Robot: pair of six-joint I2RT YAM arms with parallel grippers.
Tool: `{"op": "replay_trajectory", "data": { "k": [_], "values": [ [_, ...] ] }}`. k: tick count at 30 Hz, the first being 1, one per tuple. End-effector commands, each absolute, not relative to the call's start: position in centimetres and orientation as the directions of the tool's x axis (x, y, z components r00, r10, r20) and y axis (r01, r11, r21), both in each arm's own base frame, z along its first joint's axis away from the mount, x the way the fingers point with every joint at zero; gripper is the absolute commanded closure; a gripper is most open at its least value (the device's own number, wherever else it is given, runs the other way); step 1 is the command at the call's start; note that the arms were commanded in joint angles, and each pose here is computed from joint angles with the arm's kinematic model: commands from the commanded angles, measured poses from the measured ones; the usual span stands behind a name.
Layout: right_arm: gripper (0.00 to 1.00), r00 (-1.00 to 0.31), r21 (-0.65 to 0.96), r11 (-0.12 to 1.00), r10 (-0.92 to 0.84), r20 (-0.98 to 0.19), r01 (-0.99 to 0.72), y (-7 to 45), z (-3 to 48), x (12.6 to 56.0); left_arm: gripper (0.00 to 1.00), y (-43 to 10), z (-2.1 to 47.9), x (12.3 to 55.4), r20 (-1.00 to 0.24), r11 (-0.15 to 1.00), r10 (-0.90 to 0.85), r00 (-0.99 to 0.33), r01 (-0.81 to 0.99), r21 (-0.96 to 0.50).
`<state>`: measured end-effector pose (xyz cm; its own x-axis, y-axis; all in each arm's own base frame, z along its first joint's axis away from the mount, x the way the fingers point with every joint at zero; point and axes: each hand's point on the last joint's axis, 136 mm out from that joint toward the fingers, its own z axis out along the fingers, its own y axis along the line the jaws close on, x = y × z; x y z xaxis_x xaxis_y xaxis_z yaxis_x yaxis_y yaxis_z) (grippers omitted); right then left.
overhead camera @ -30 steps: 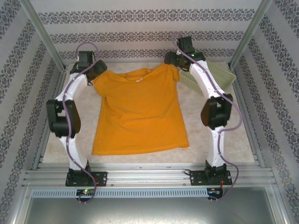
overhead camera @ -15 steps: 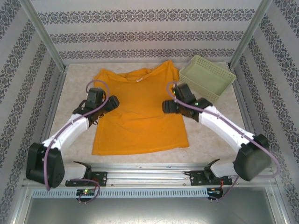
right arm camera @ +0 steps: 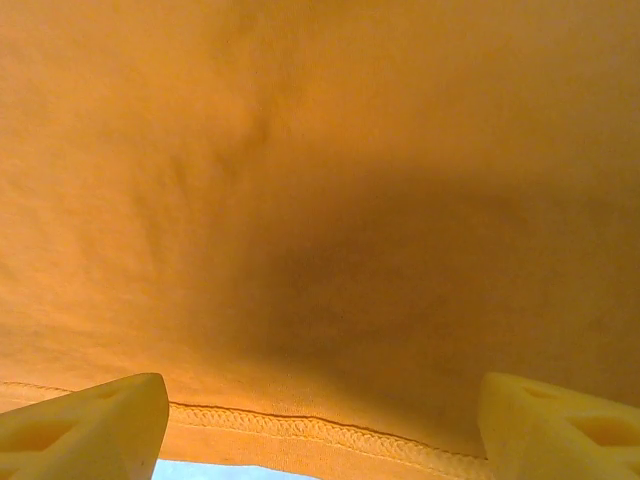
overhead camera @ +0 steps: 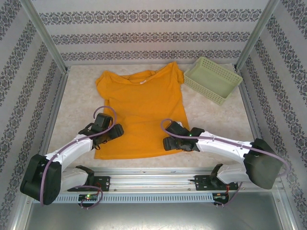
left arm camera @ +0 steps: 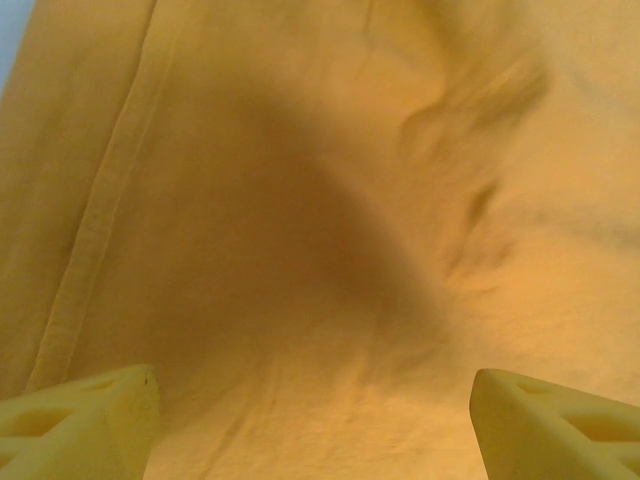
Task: Fold the inside-out t-shirt
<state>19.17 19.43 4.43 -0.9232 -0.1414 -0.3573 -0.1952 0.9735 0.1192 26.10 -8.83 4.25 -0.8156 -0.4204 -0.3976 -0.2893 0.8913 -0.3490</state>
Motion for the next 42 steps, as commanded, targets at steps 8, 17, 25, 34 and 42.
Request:
{"op": "replay_trajectory", "data": {
  "k": [8, 17, 25, 34, 42],
  "values": [
    [0.23, -0.947, 0.145, 0.975, -0.117, -0.3, -0.166, 23.3, 1.7, 19.1, 0.19, -7.8, 2.5, 28.8, -0.35, 0.808, -0.553, -0.756, -0.384, -0.446],
    [0.23, -0.857, -0.059, 0.942, -0.325, -0.399, -0.33, 24.5, 6.5, 17.3, 0.17, -6.4, 6.1, 28.1, -0.454, 0.849, -0.507, -0.733, -0.332, -0.412],
    [0.25, -0.861, 0.059, 0.907, -0.373, -0.346, -0.417, 31.8, 4.5, 15.0, 0.16, -4.4, 9.1, 27.0, -0.588, 0.875, -0.479, -0.651, -0.305, -0.375],
    [0.3, -0.883, 0.027, 0.916, -0.379, -0.276, -0.401, 33.0, 1.9, 14.9, 0.14, -3.7, 10.4, 26.6, -0.633, 0.881, -0.472, -0.613, -0.295, -0.37],
    [0.45, -0.898, 0.008, 0.929, -0.357, -0.257, -0.371, 32.3, 0.6, 15.3, 0.14, -3.6, 10.7, 26.5, -0.643, 0.878, -0.478, -0.599, -0.293, -0.379]
  ]
}}
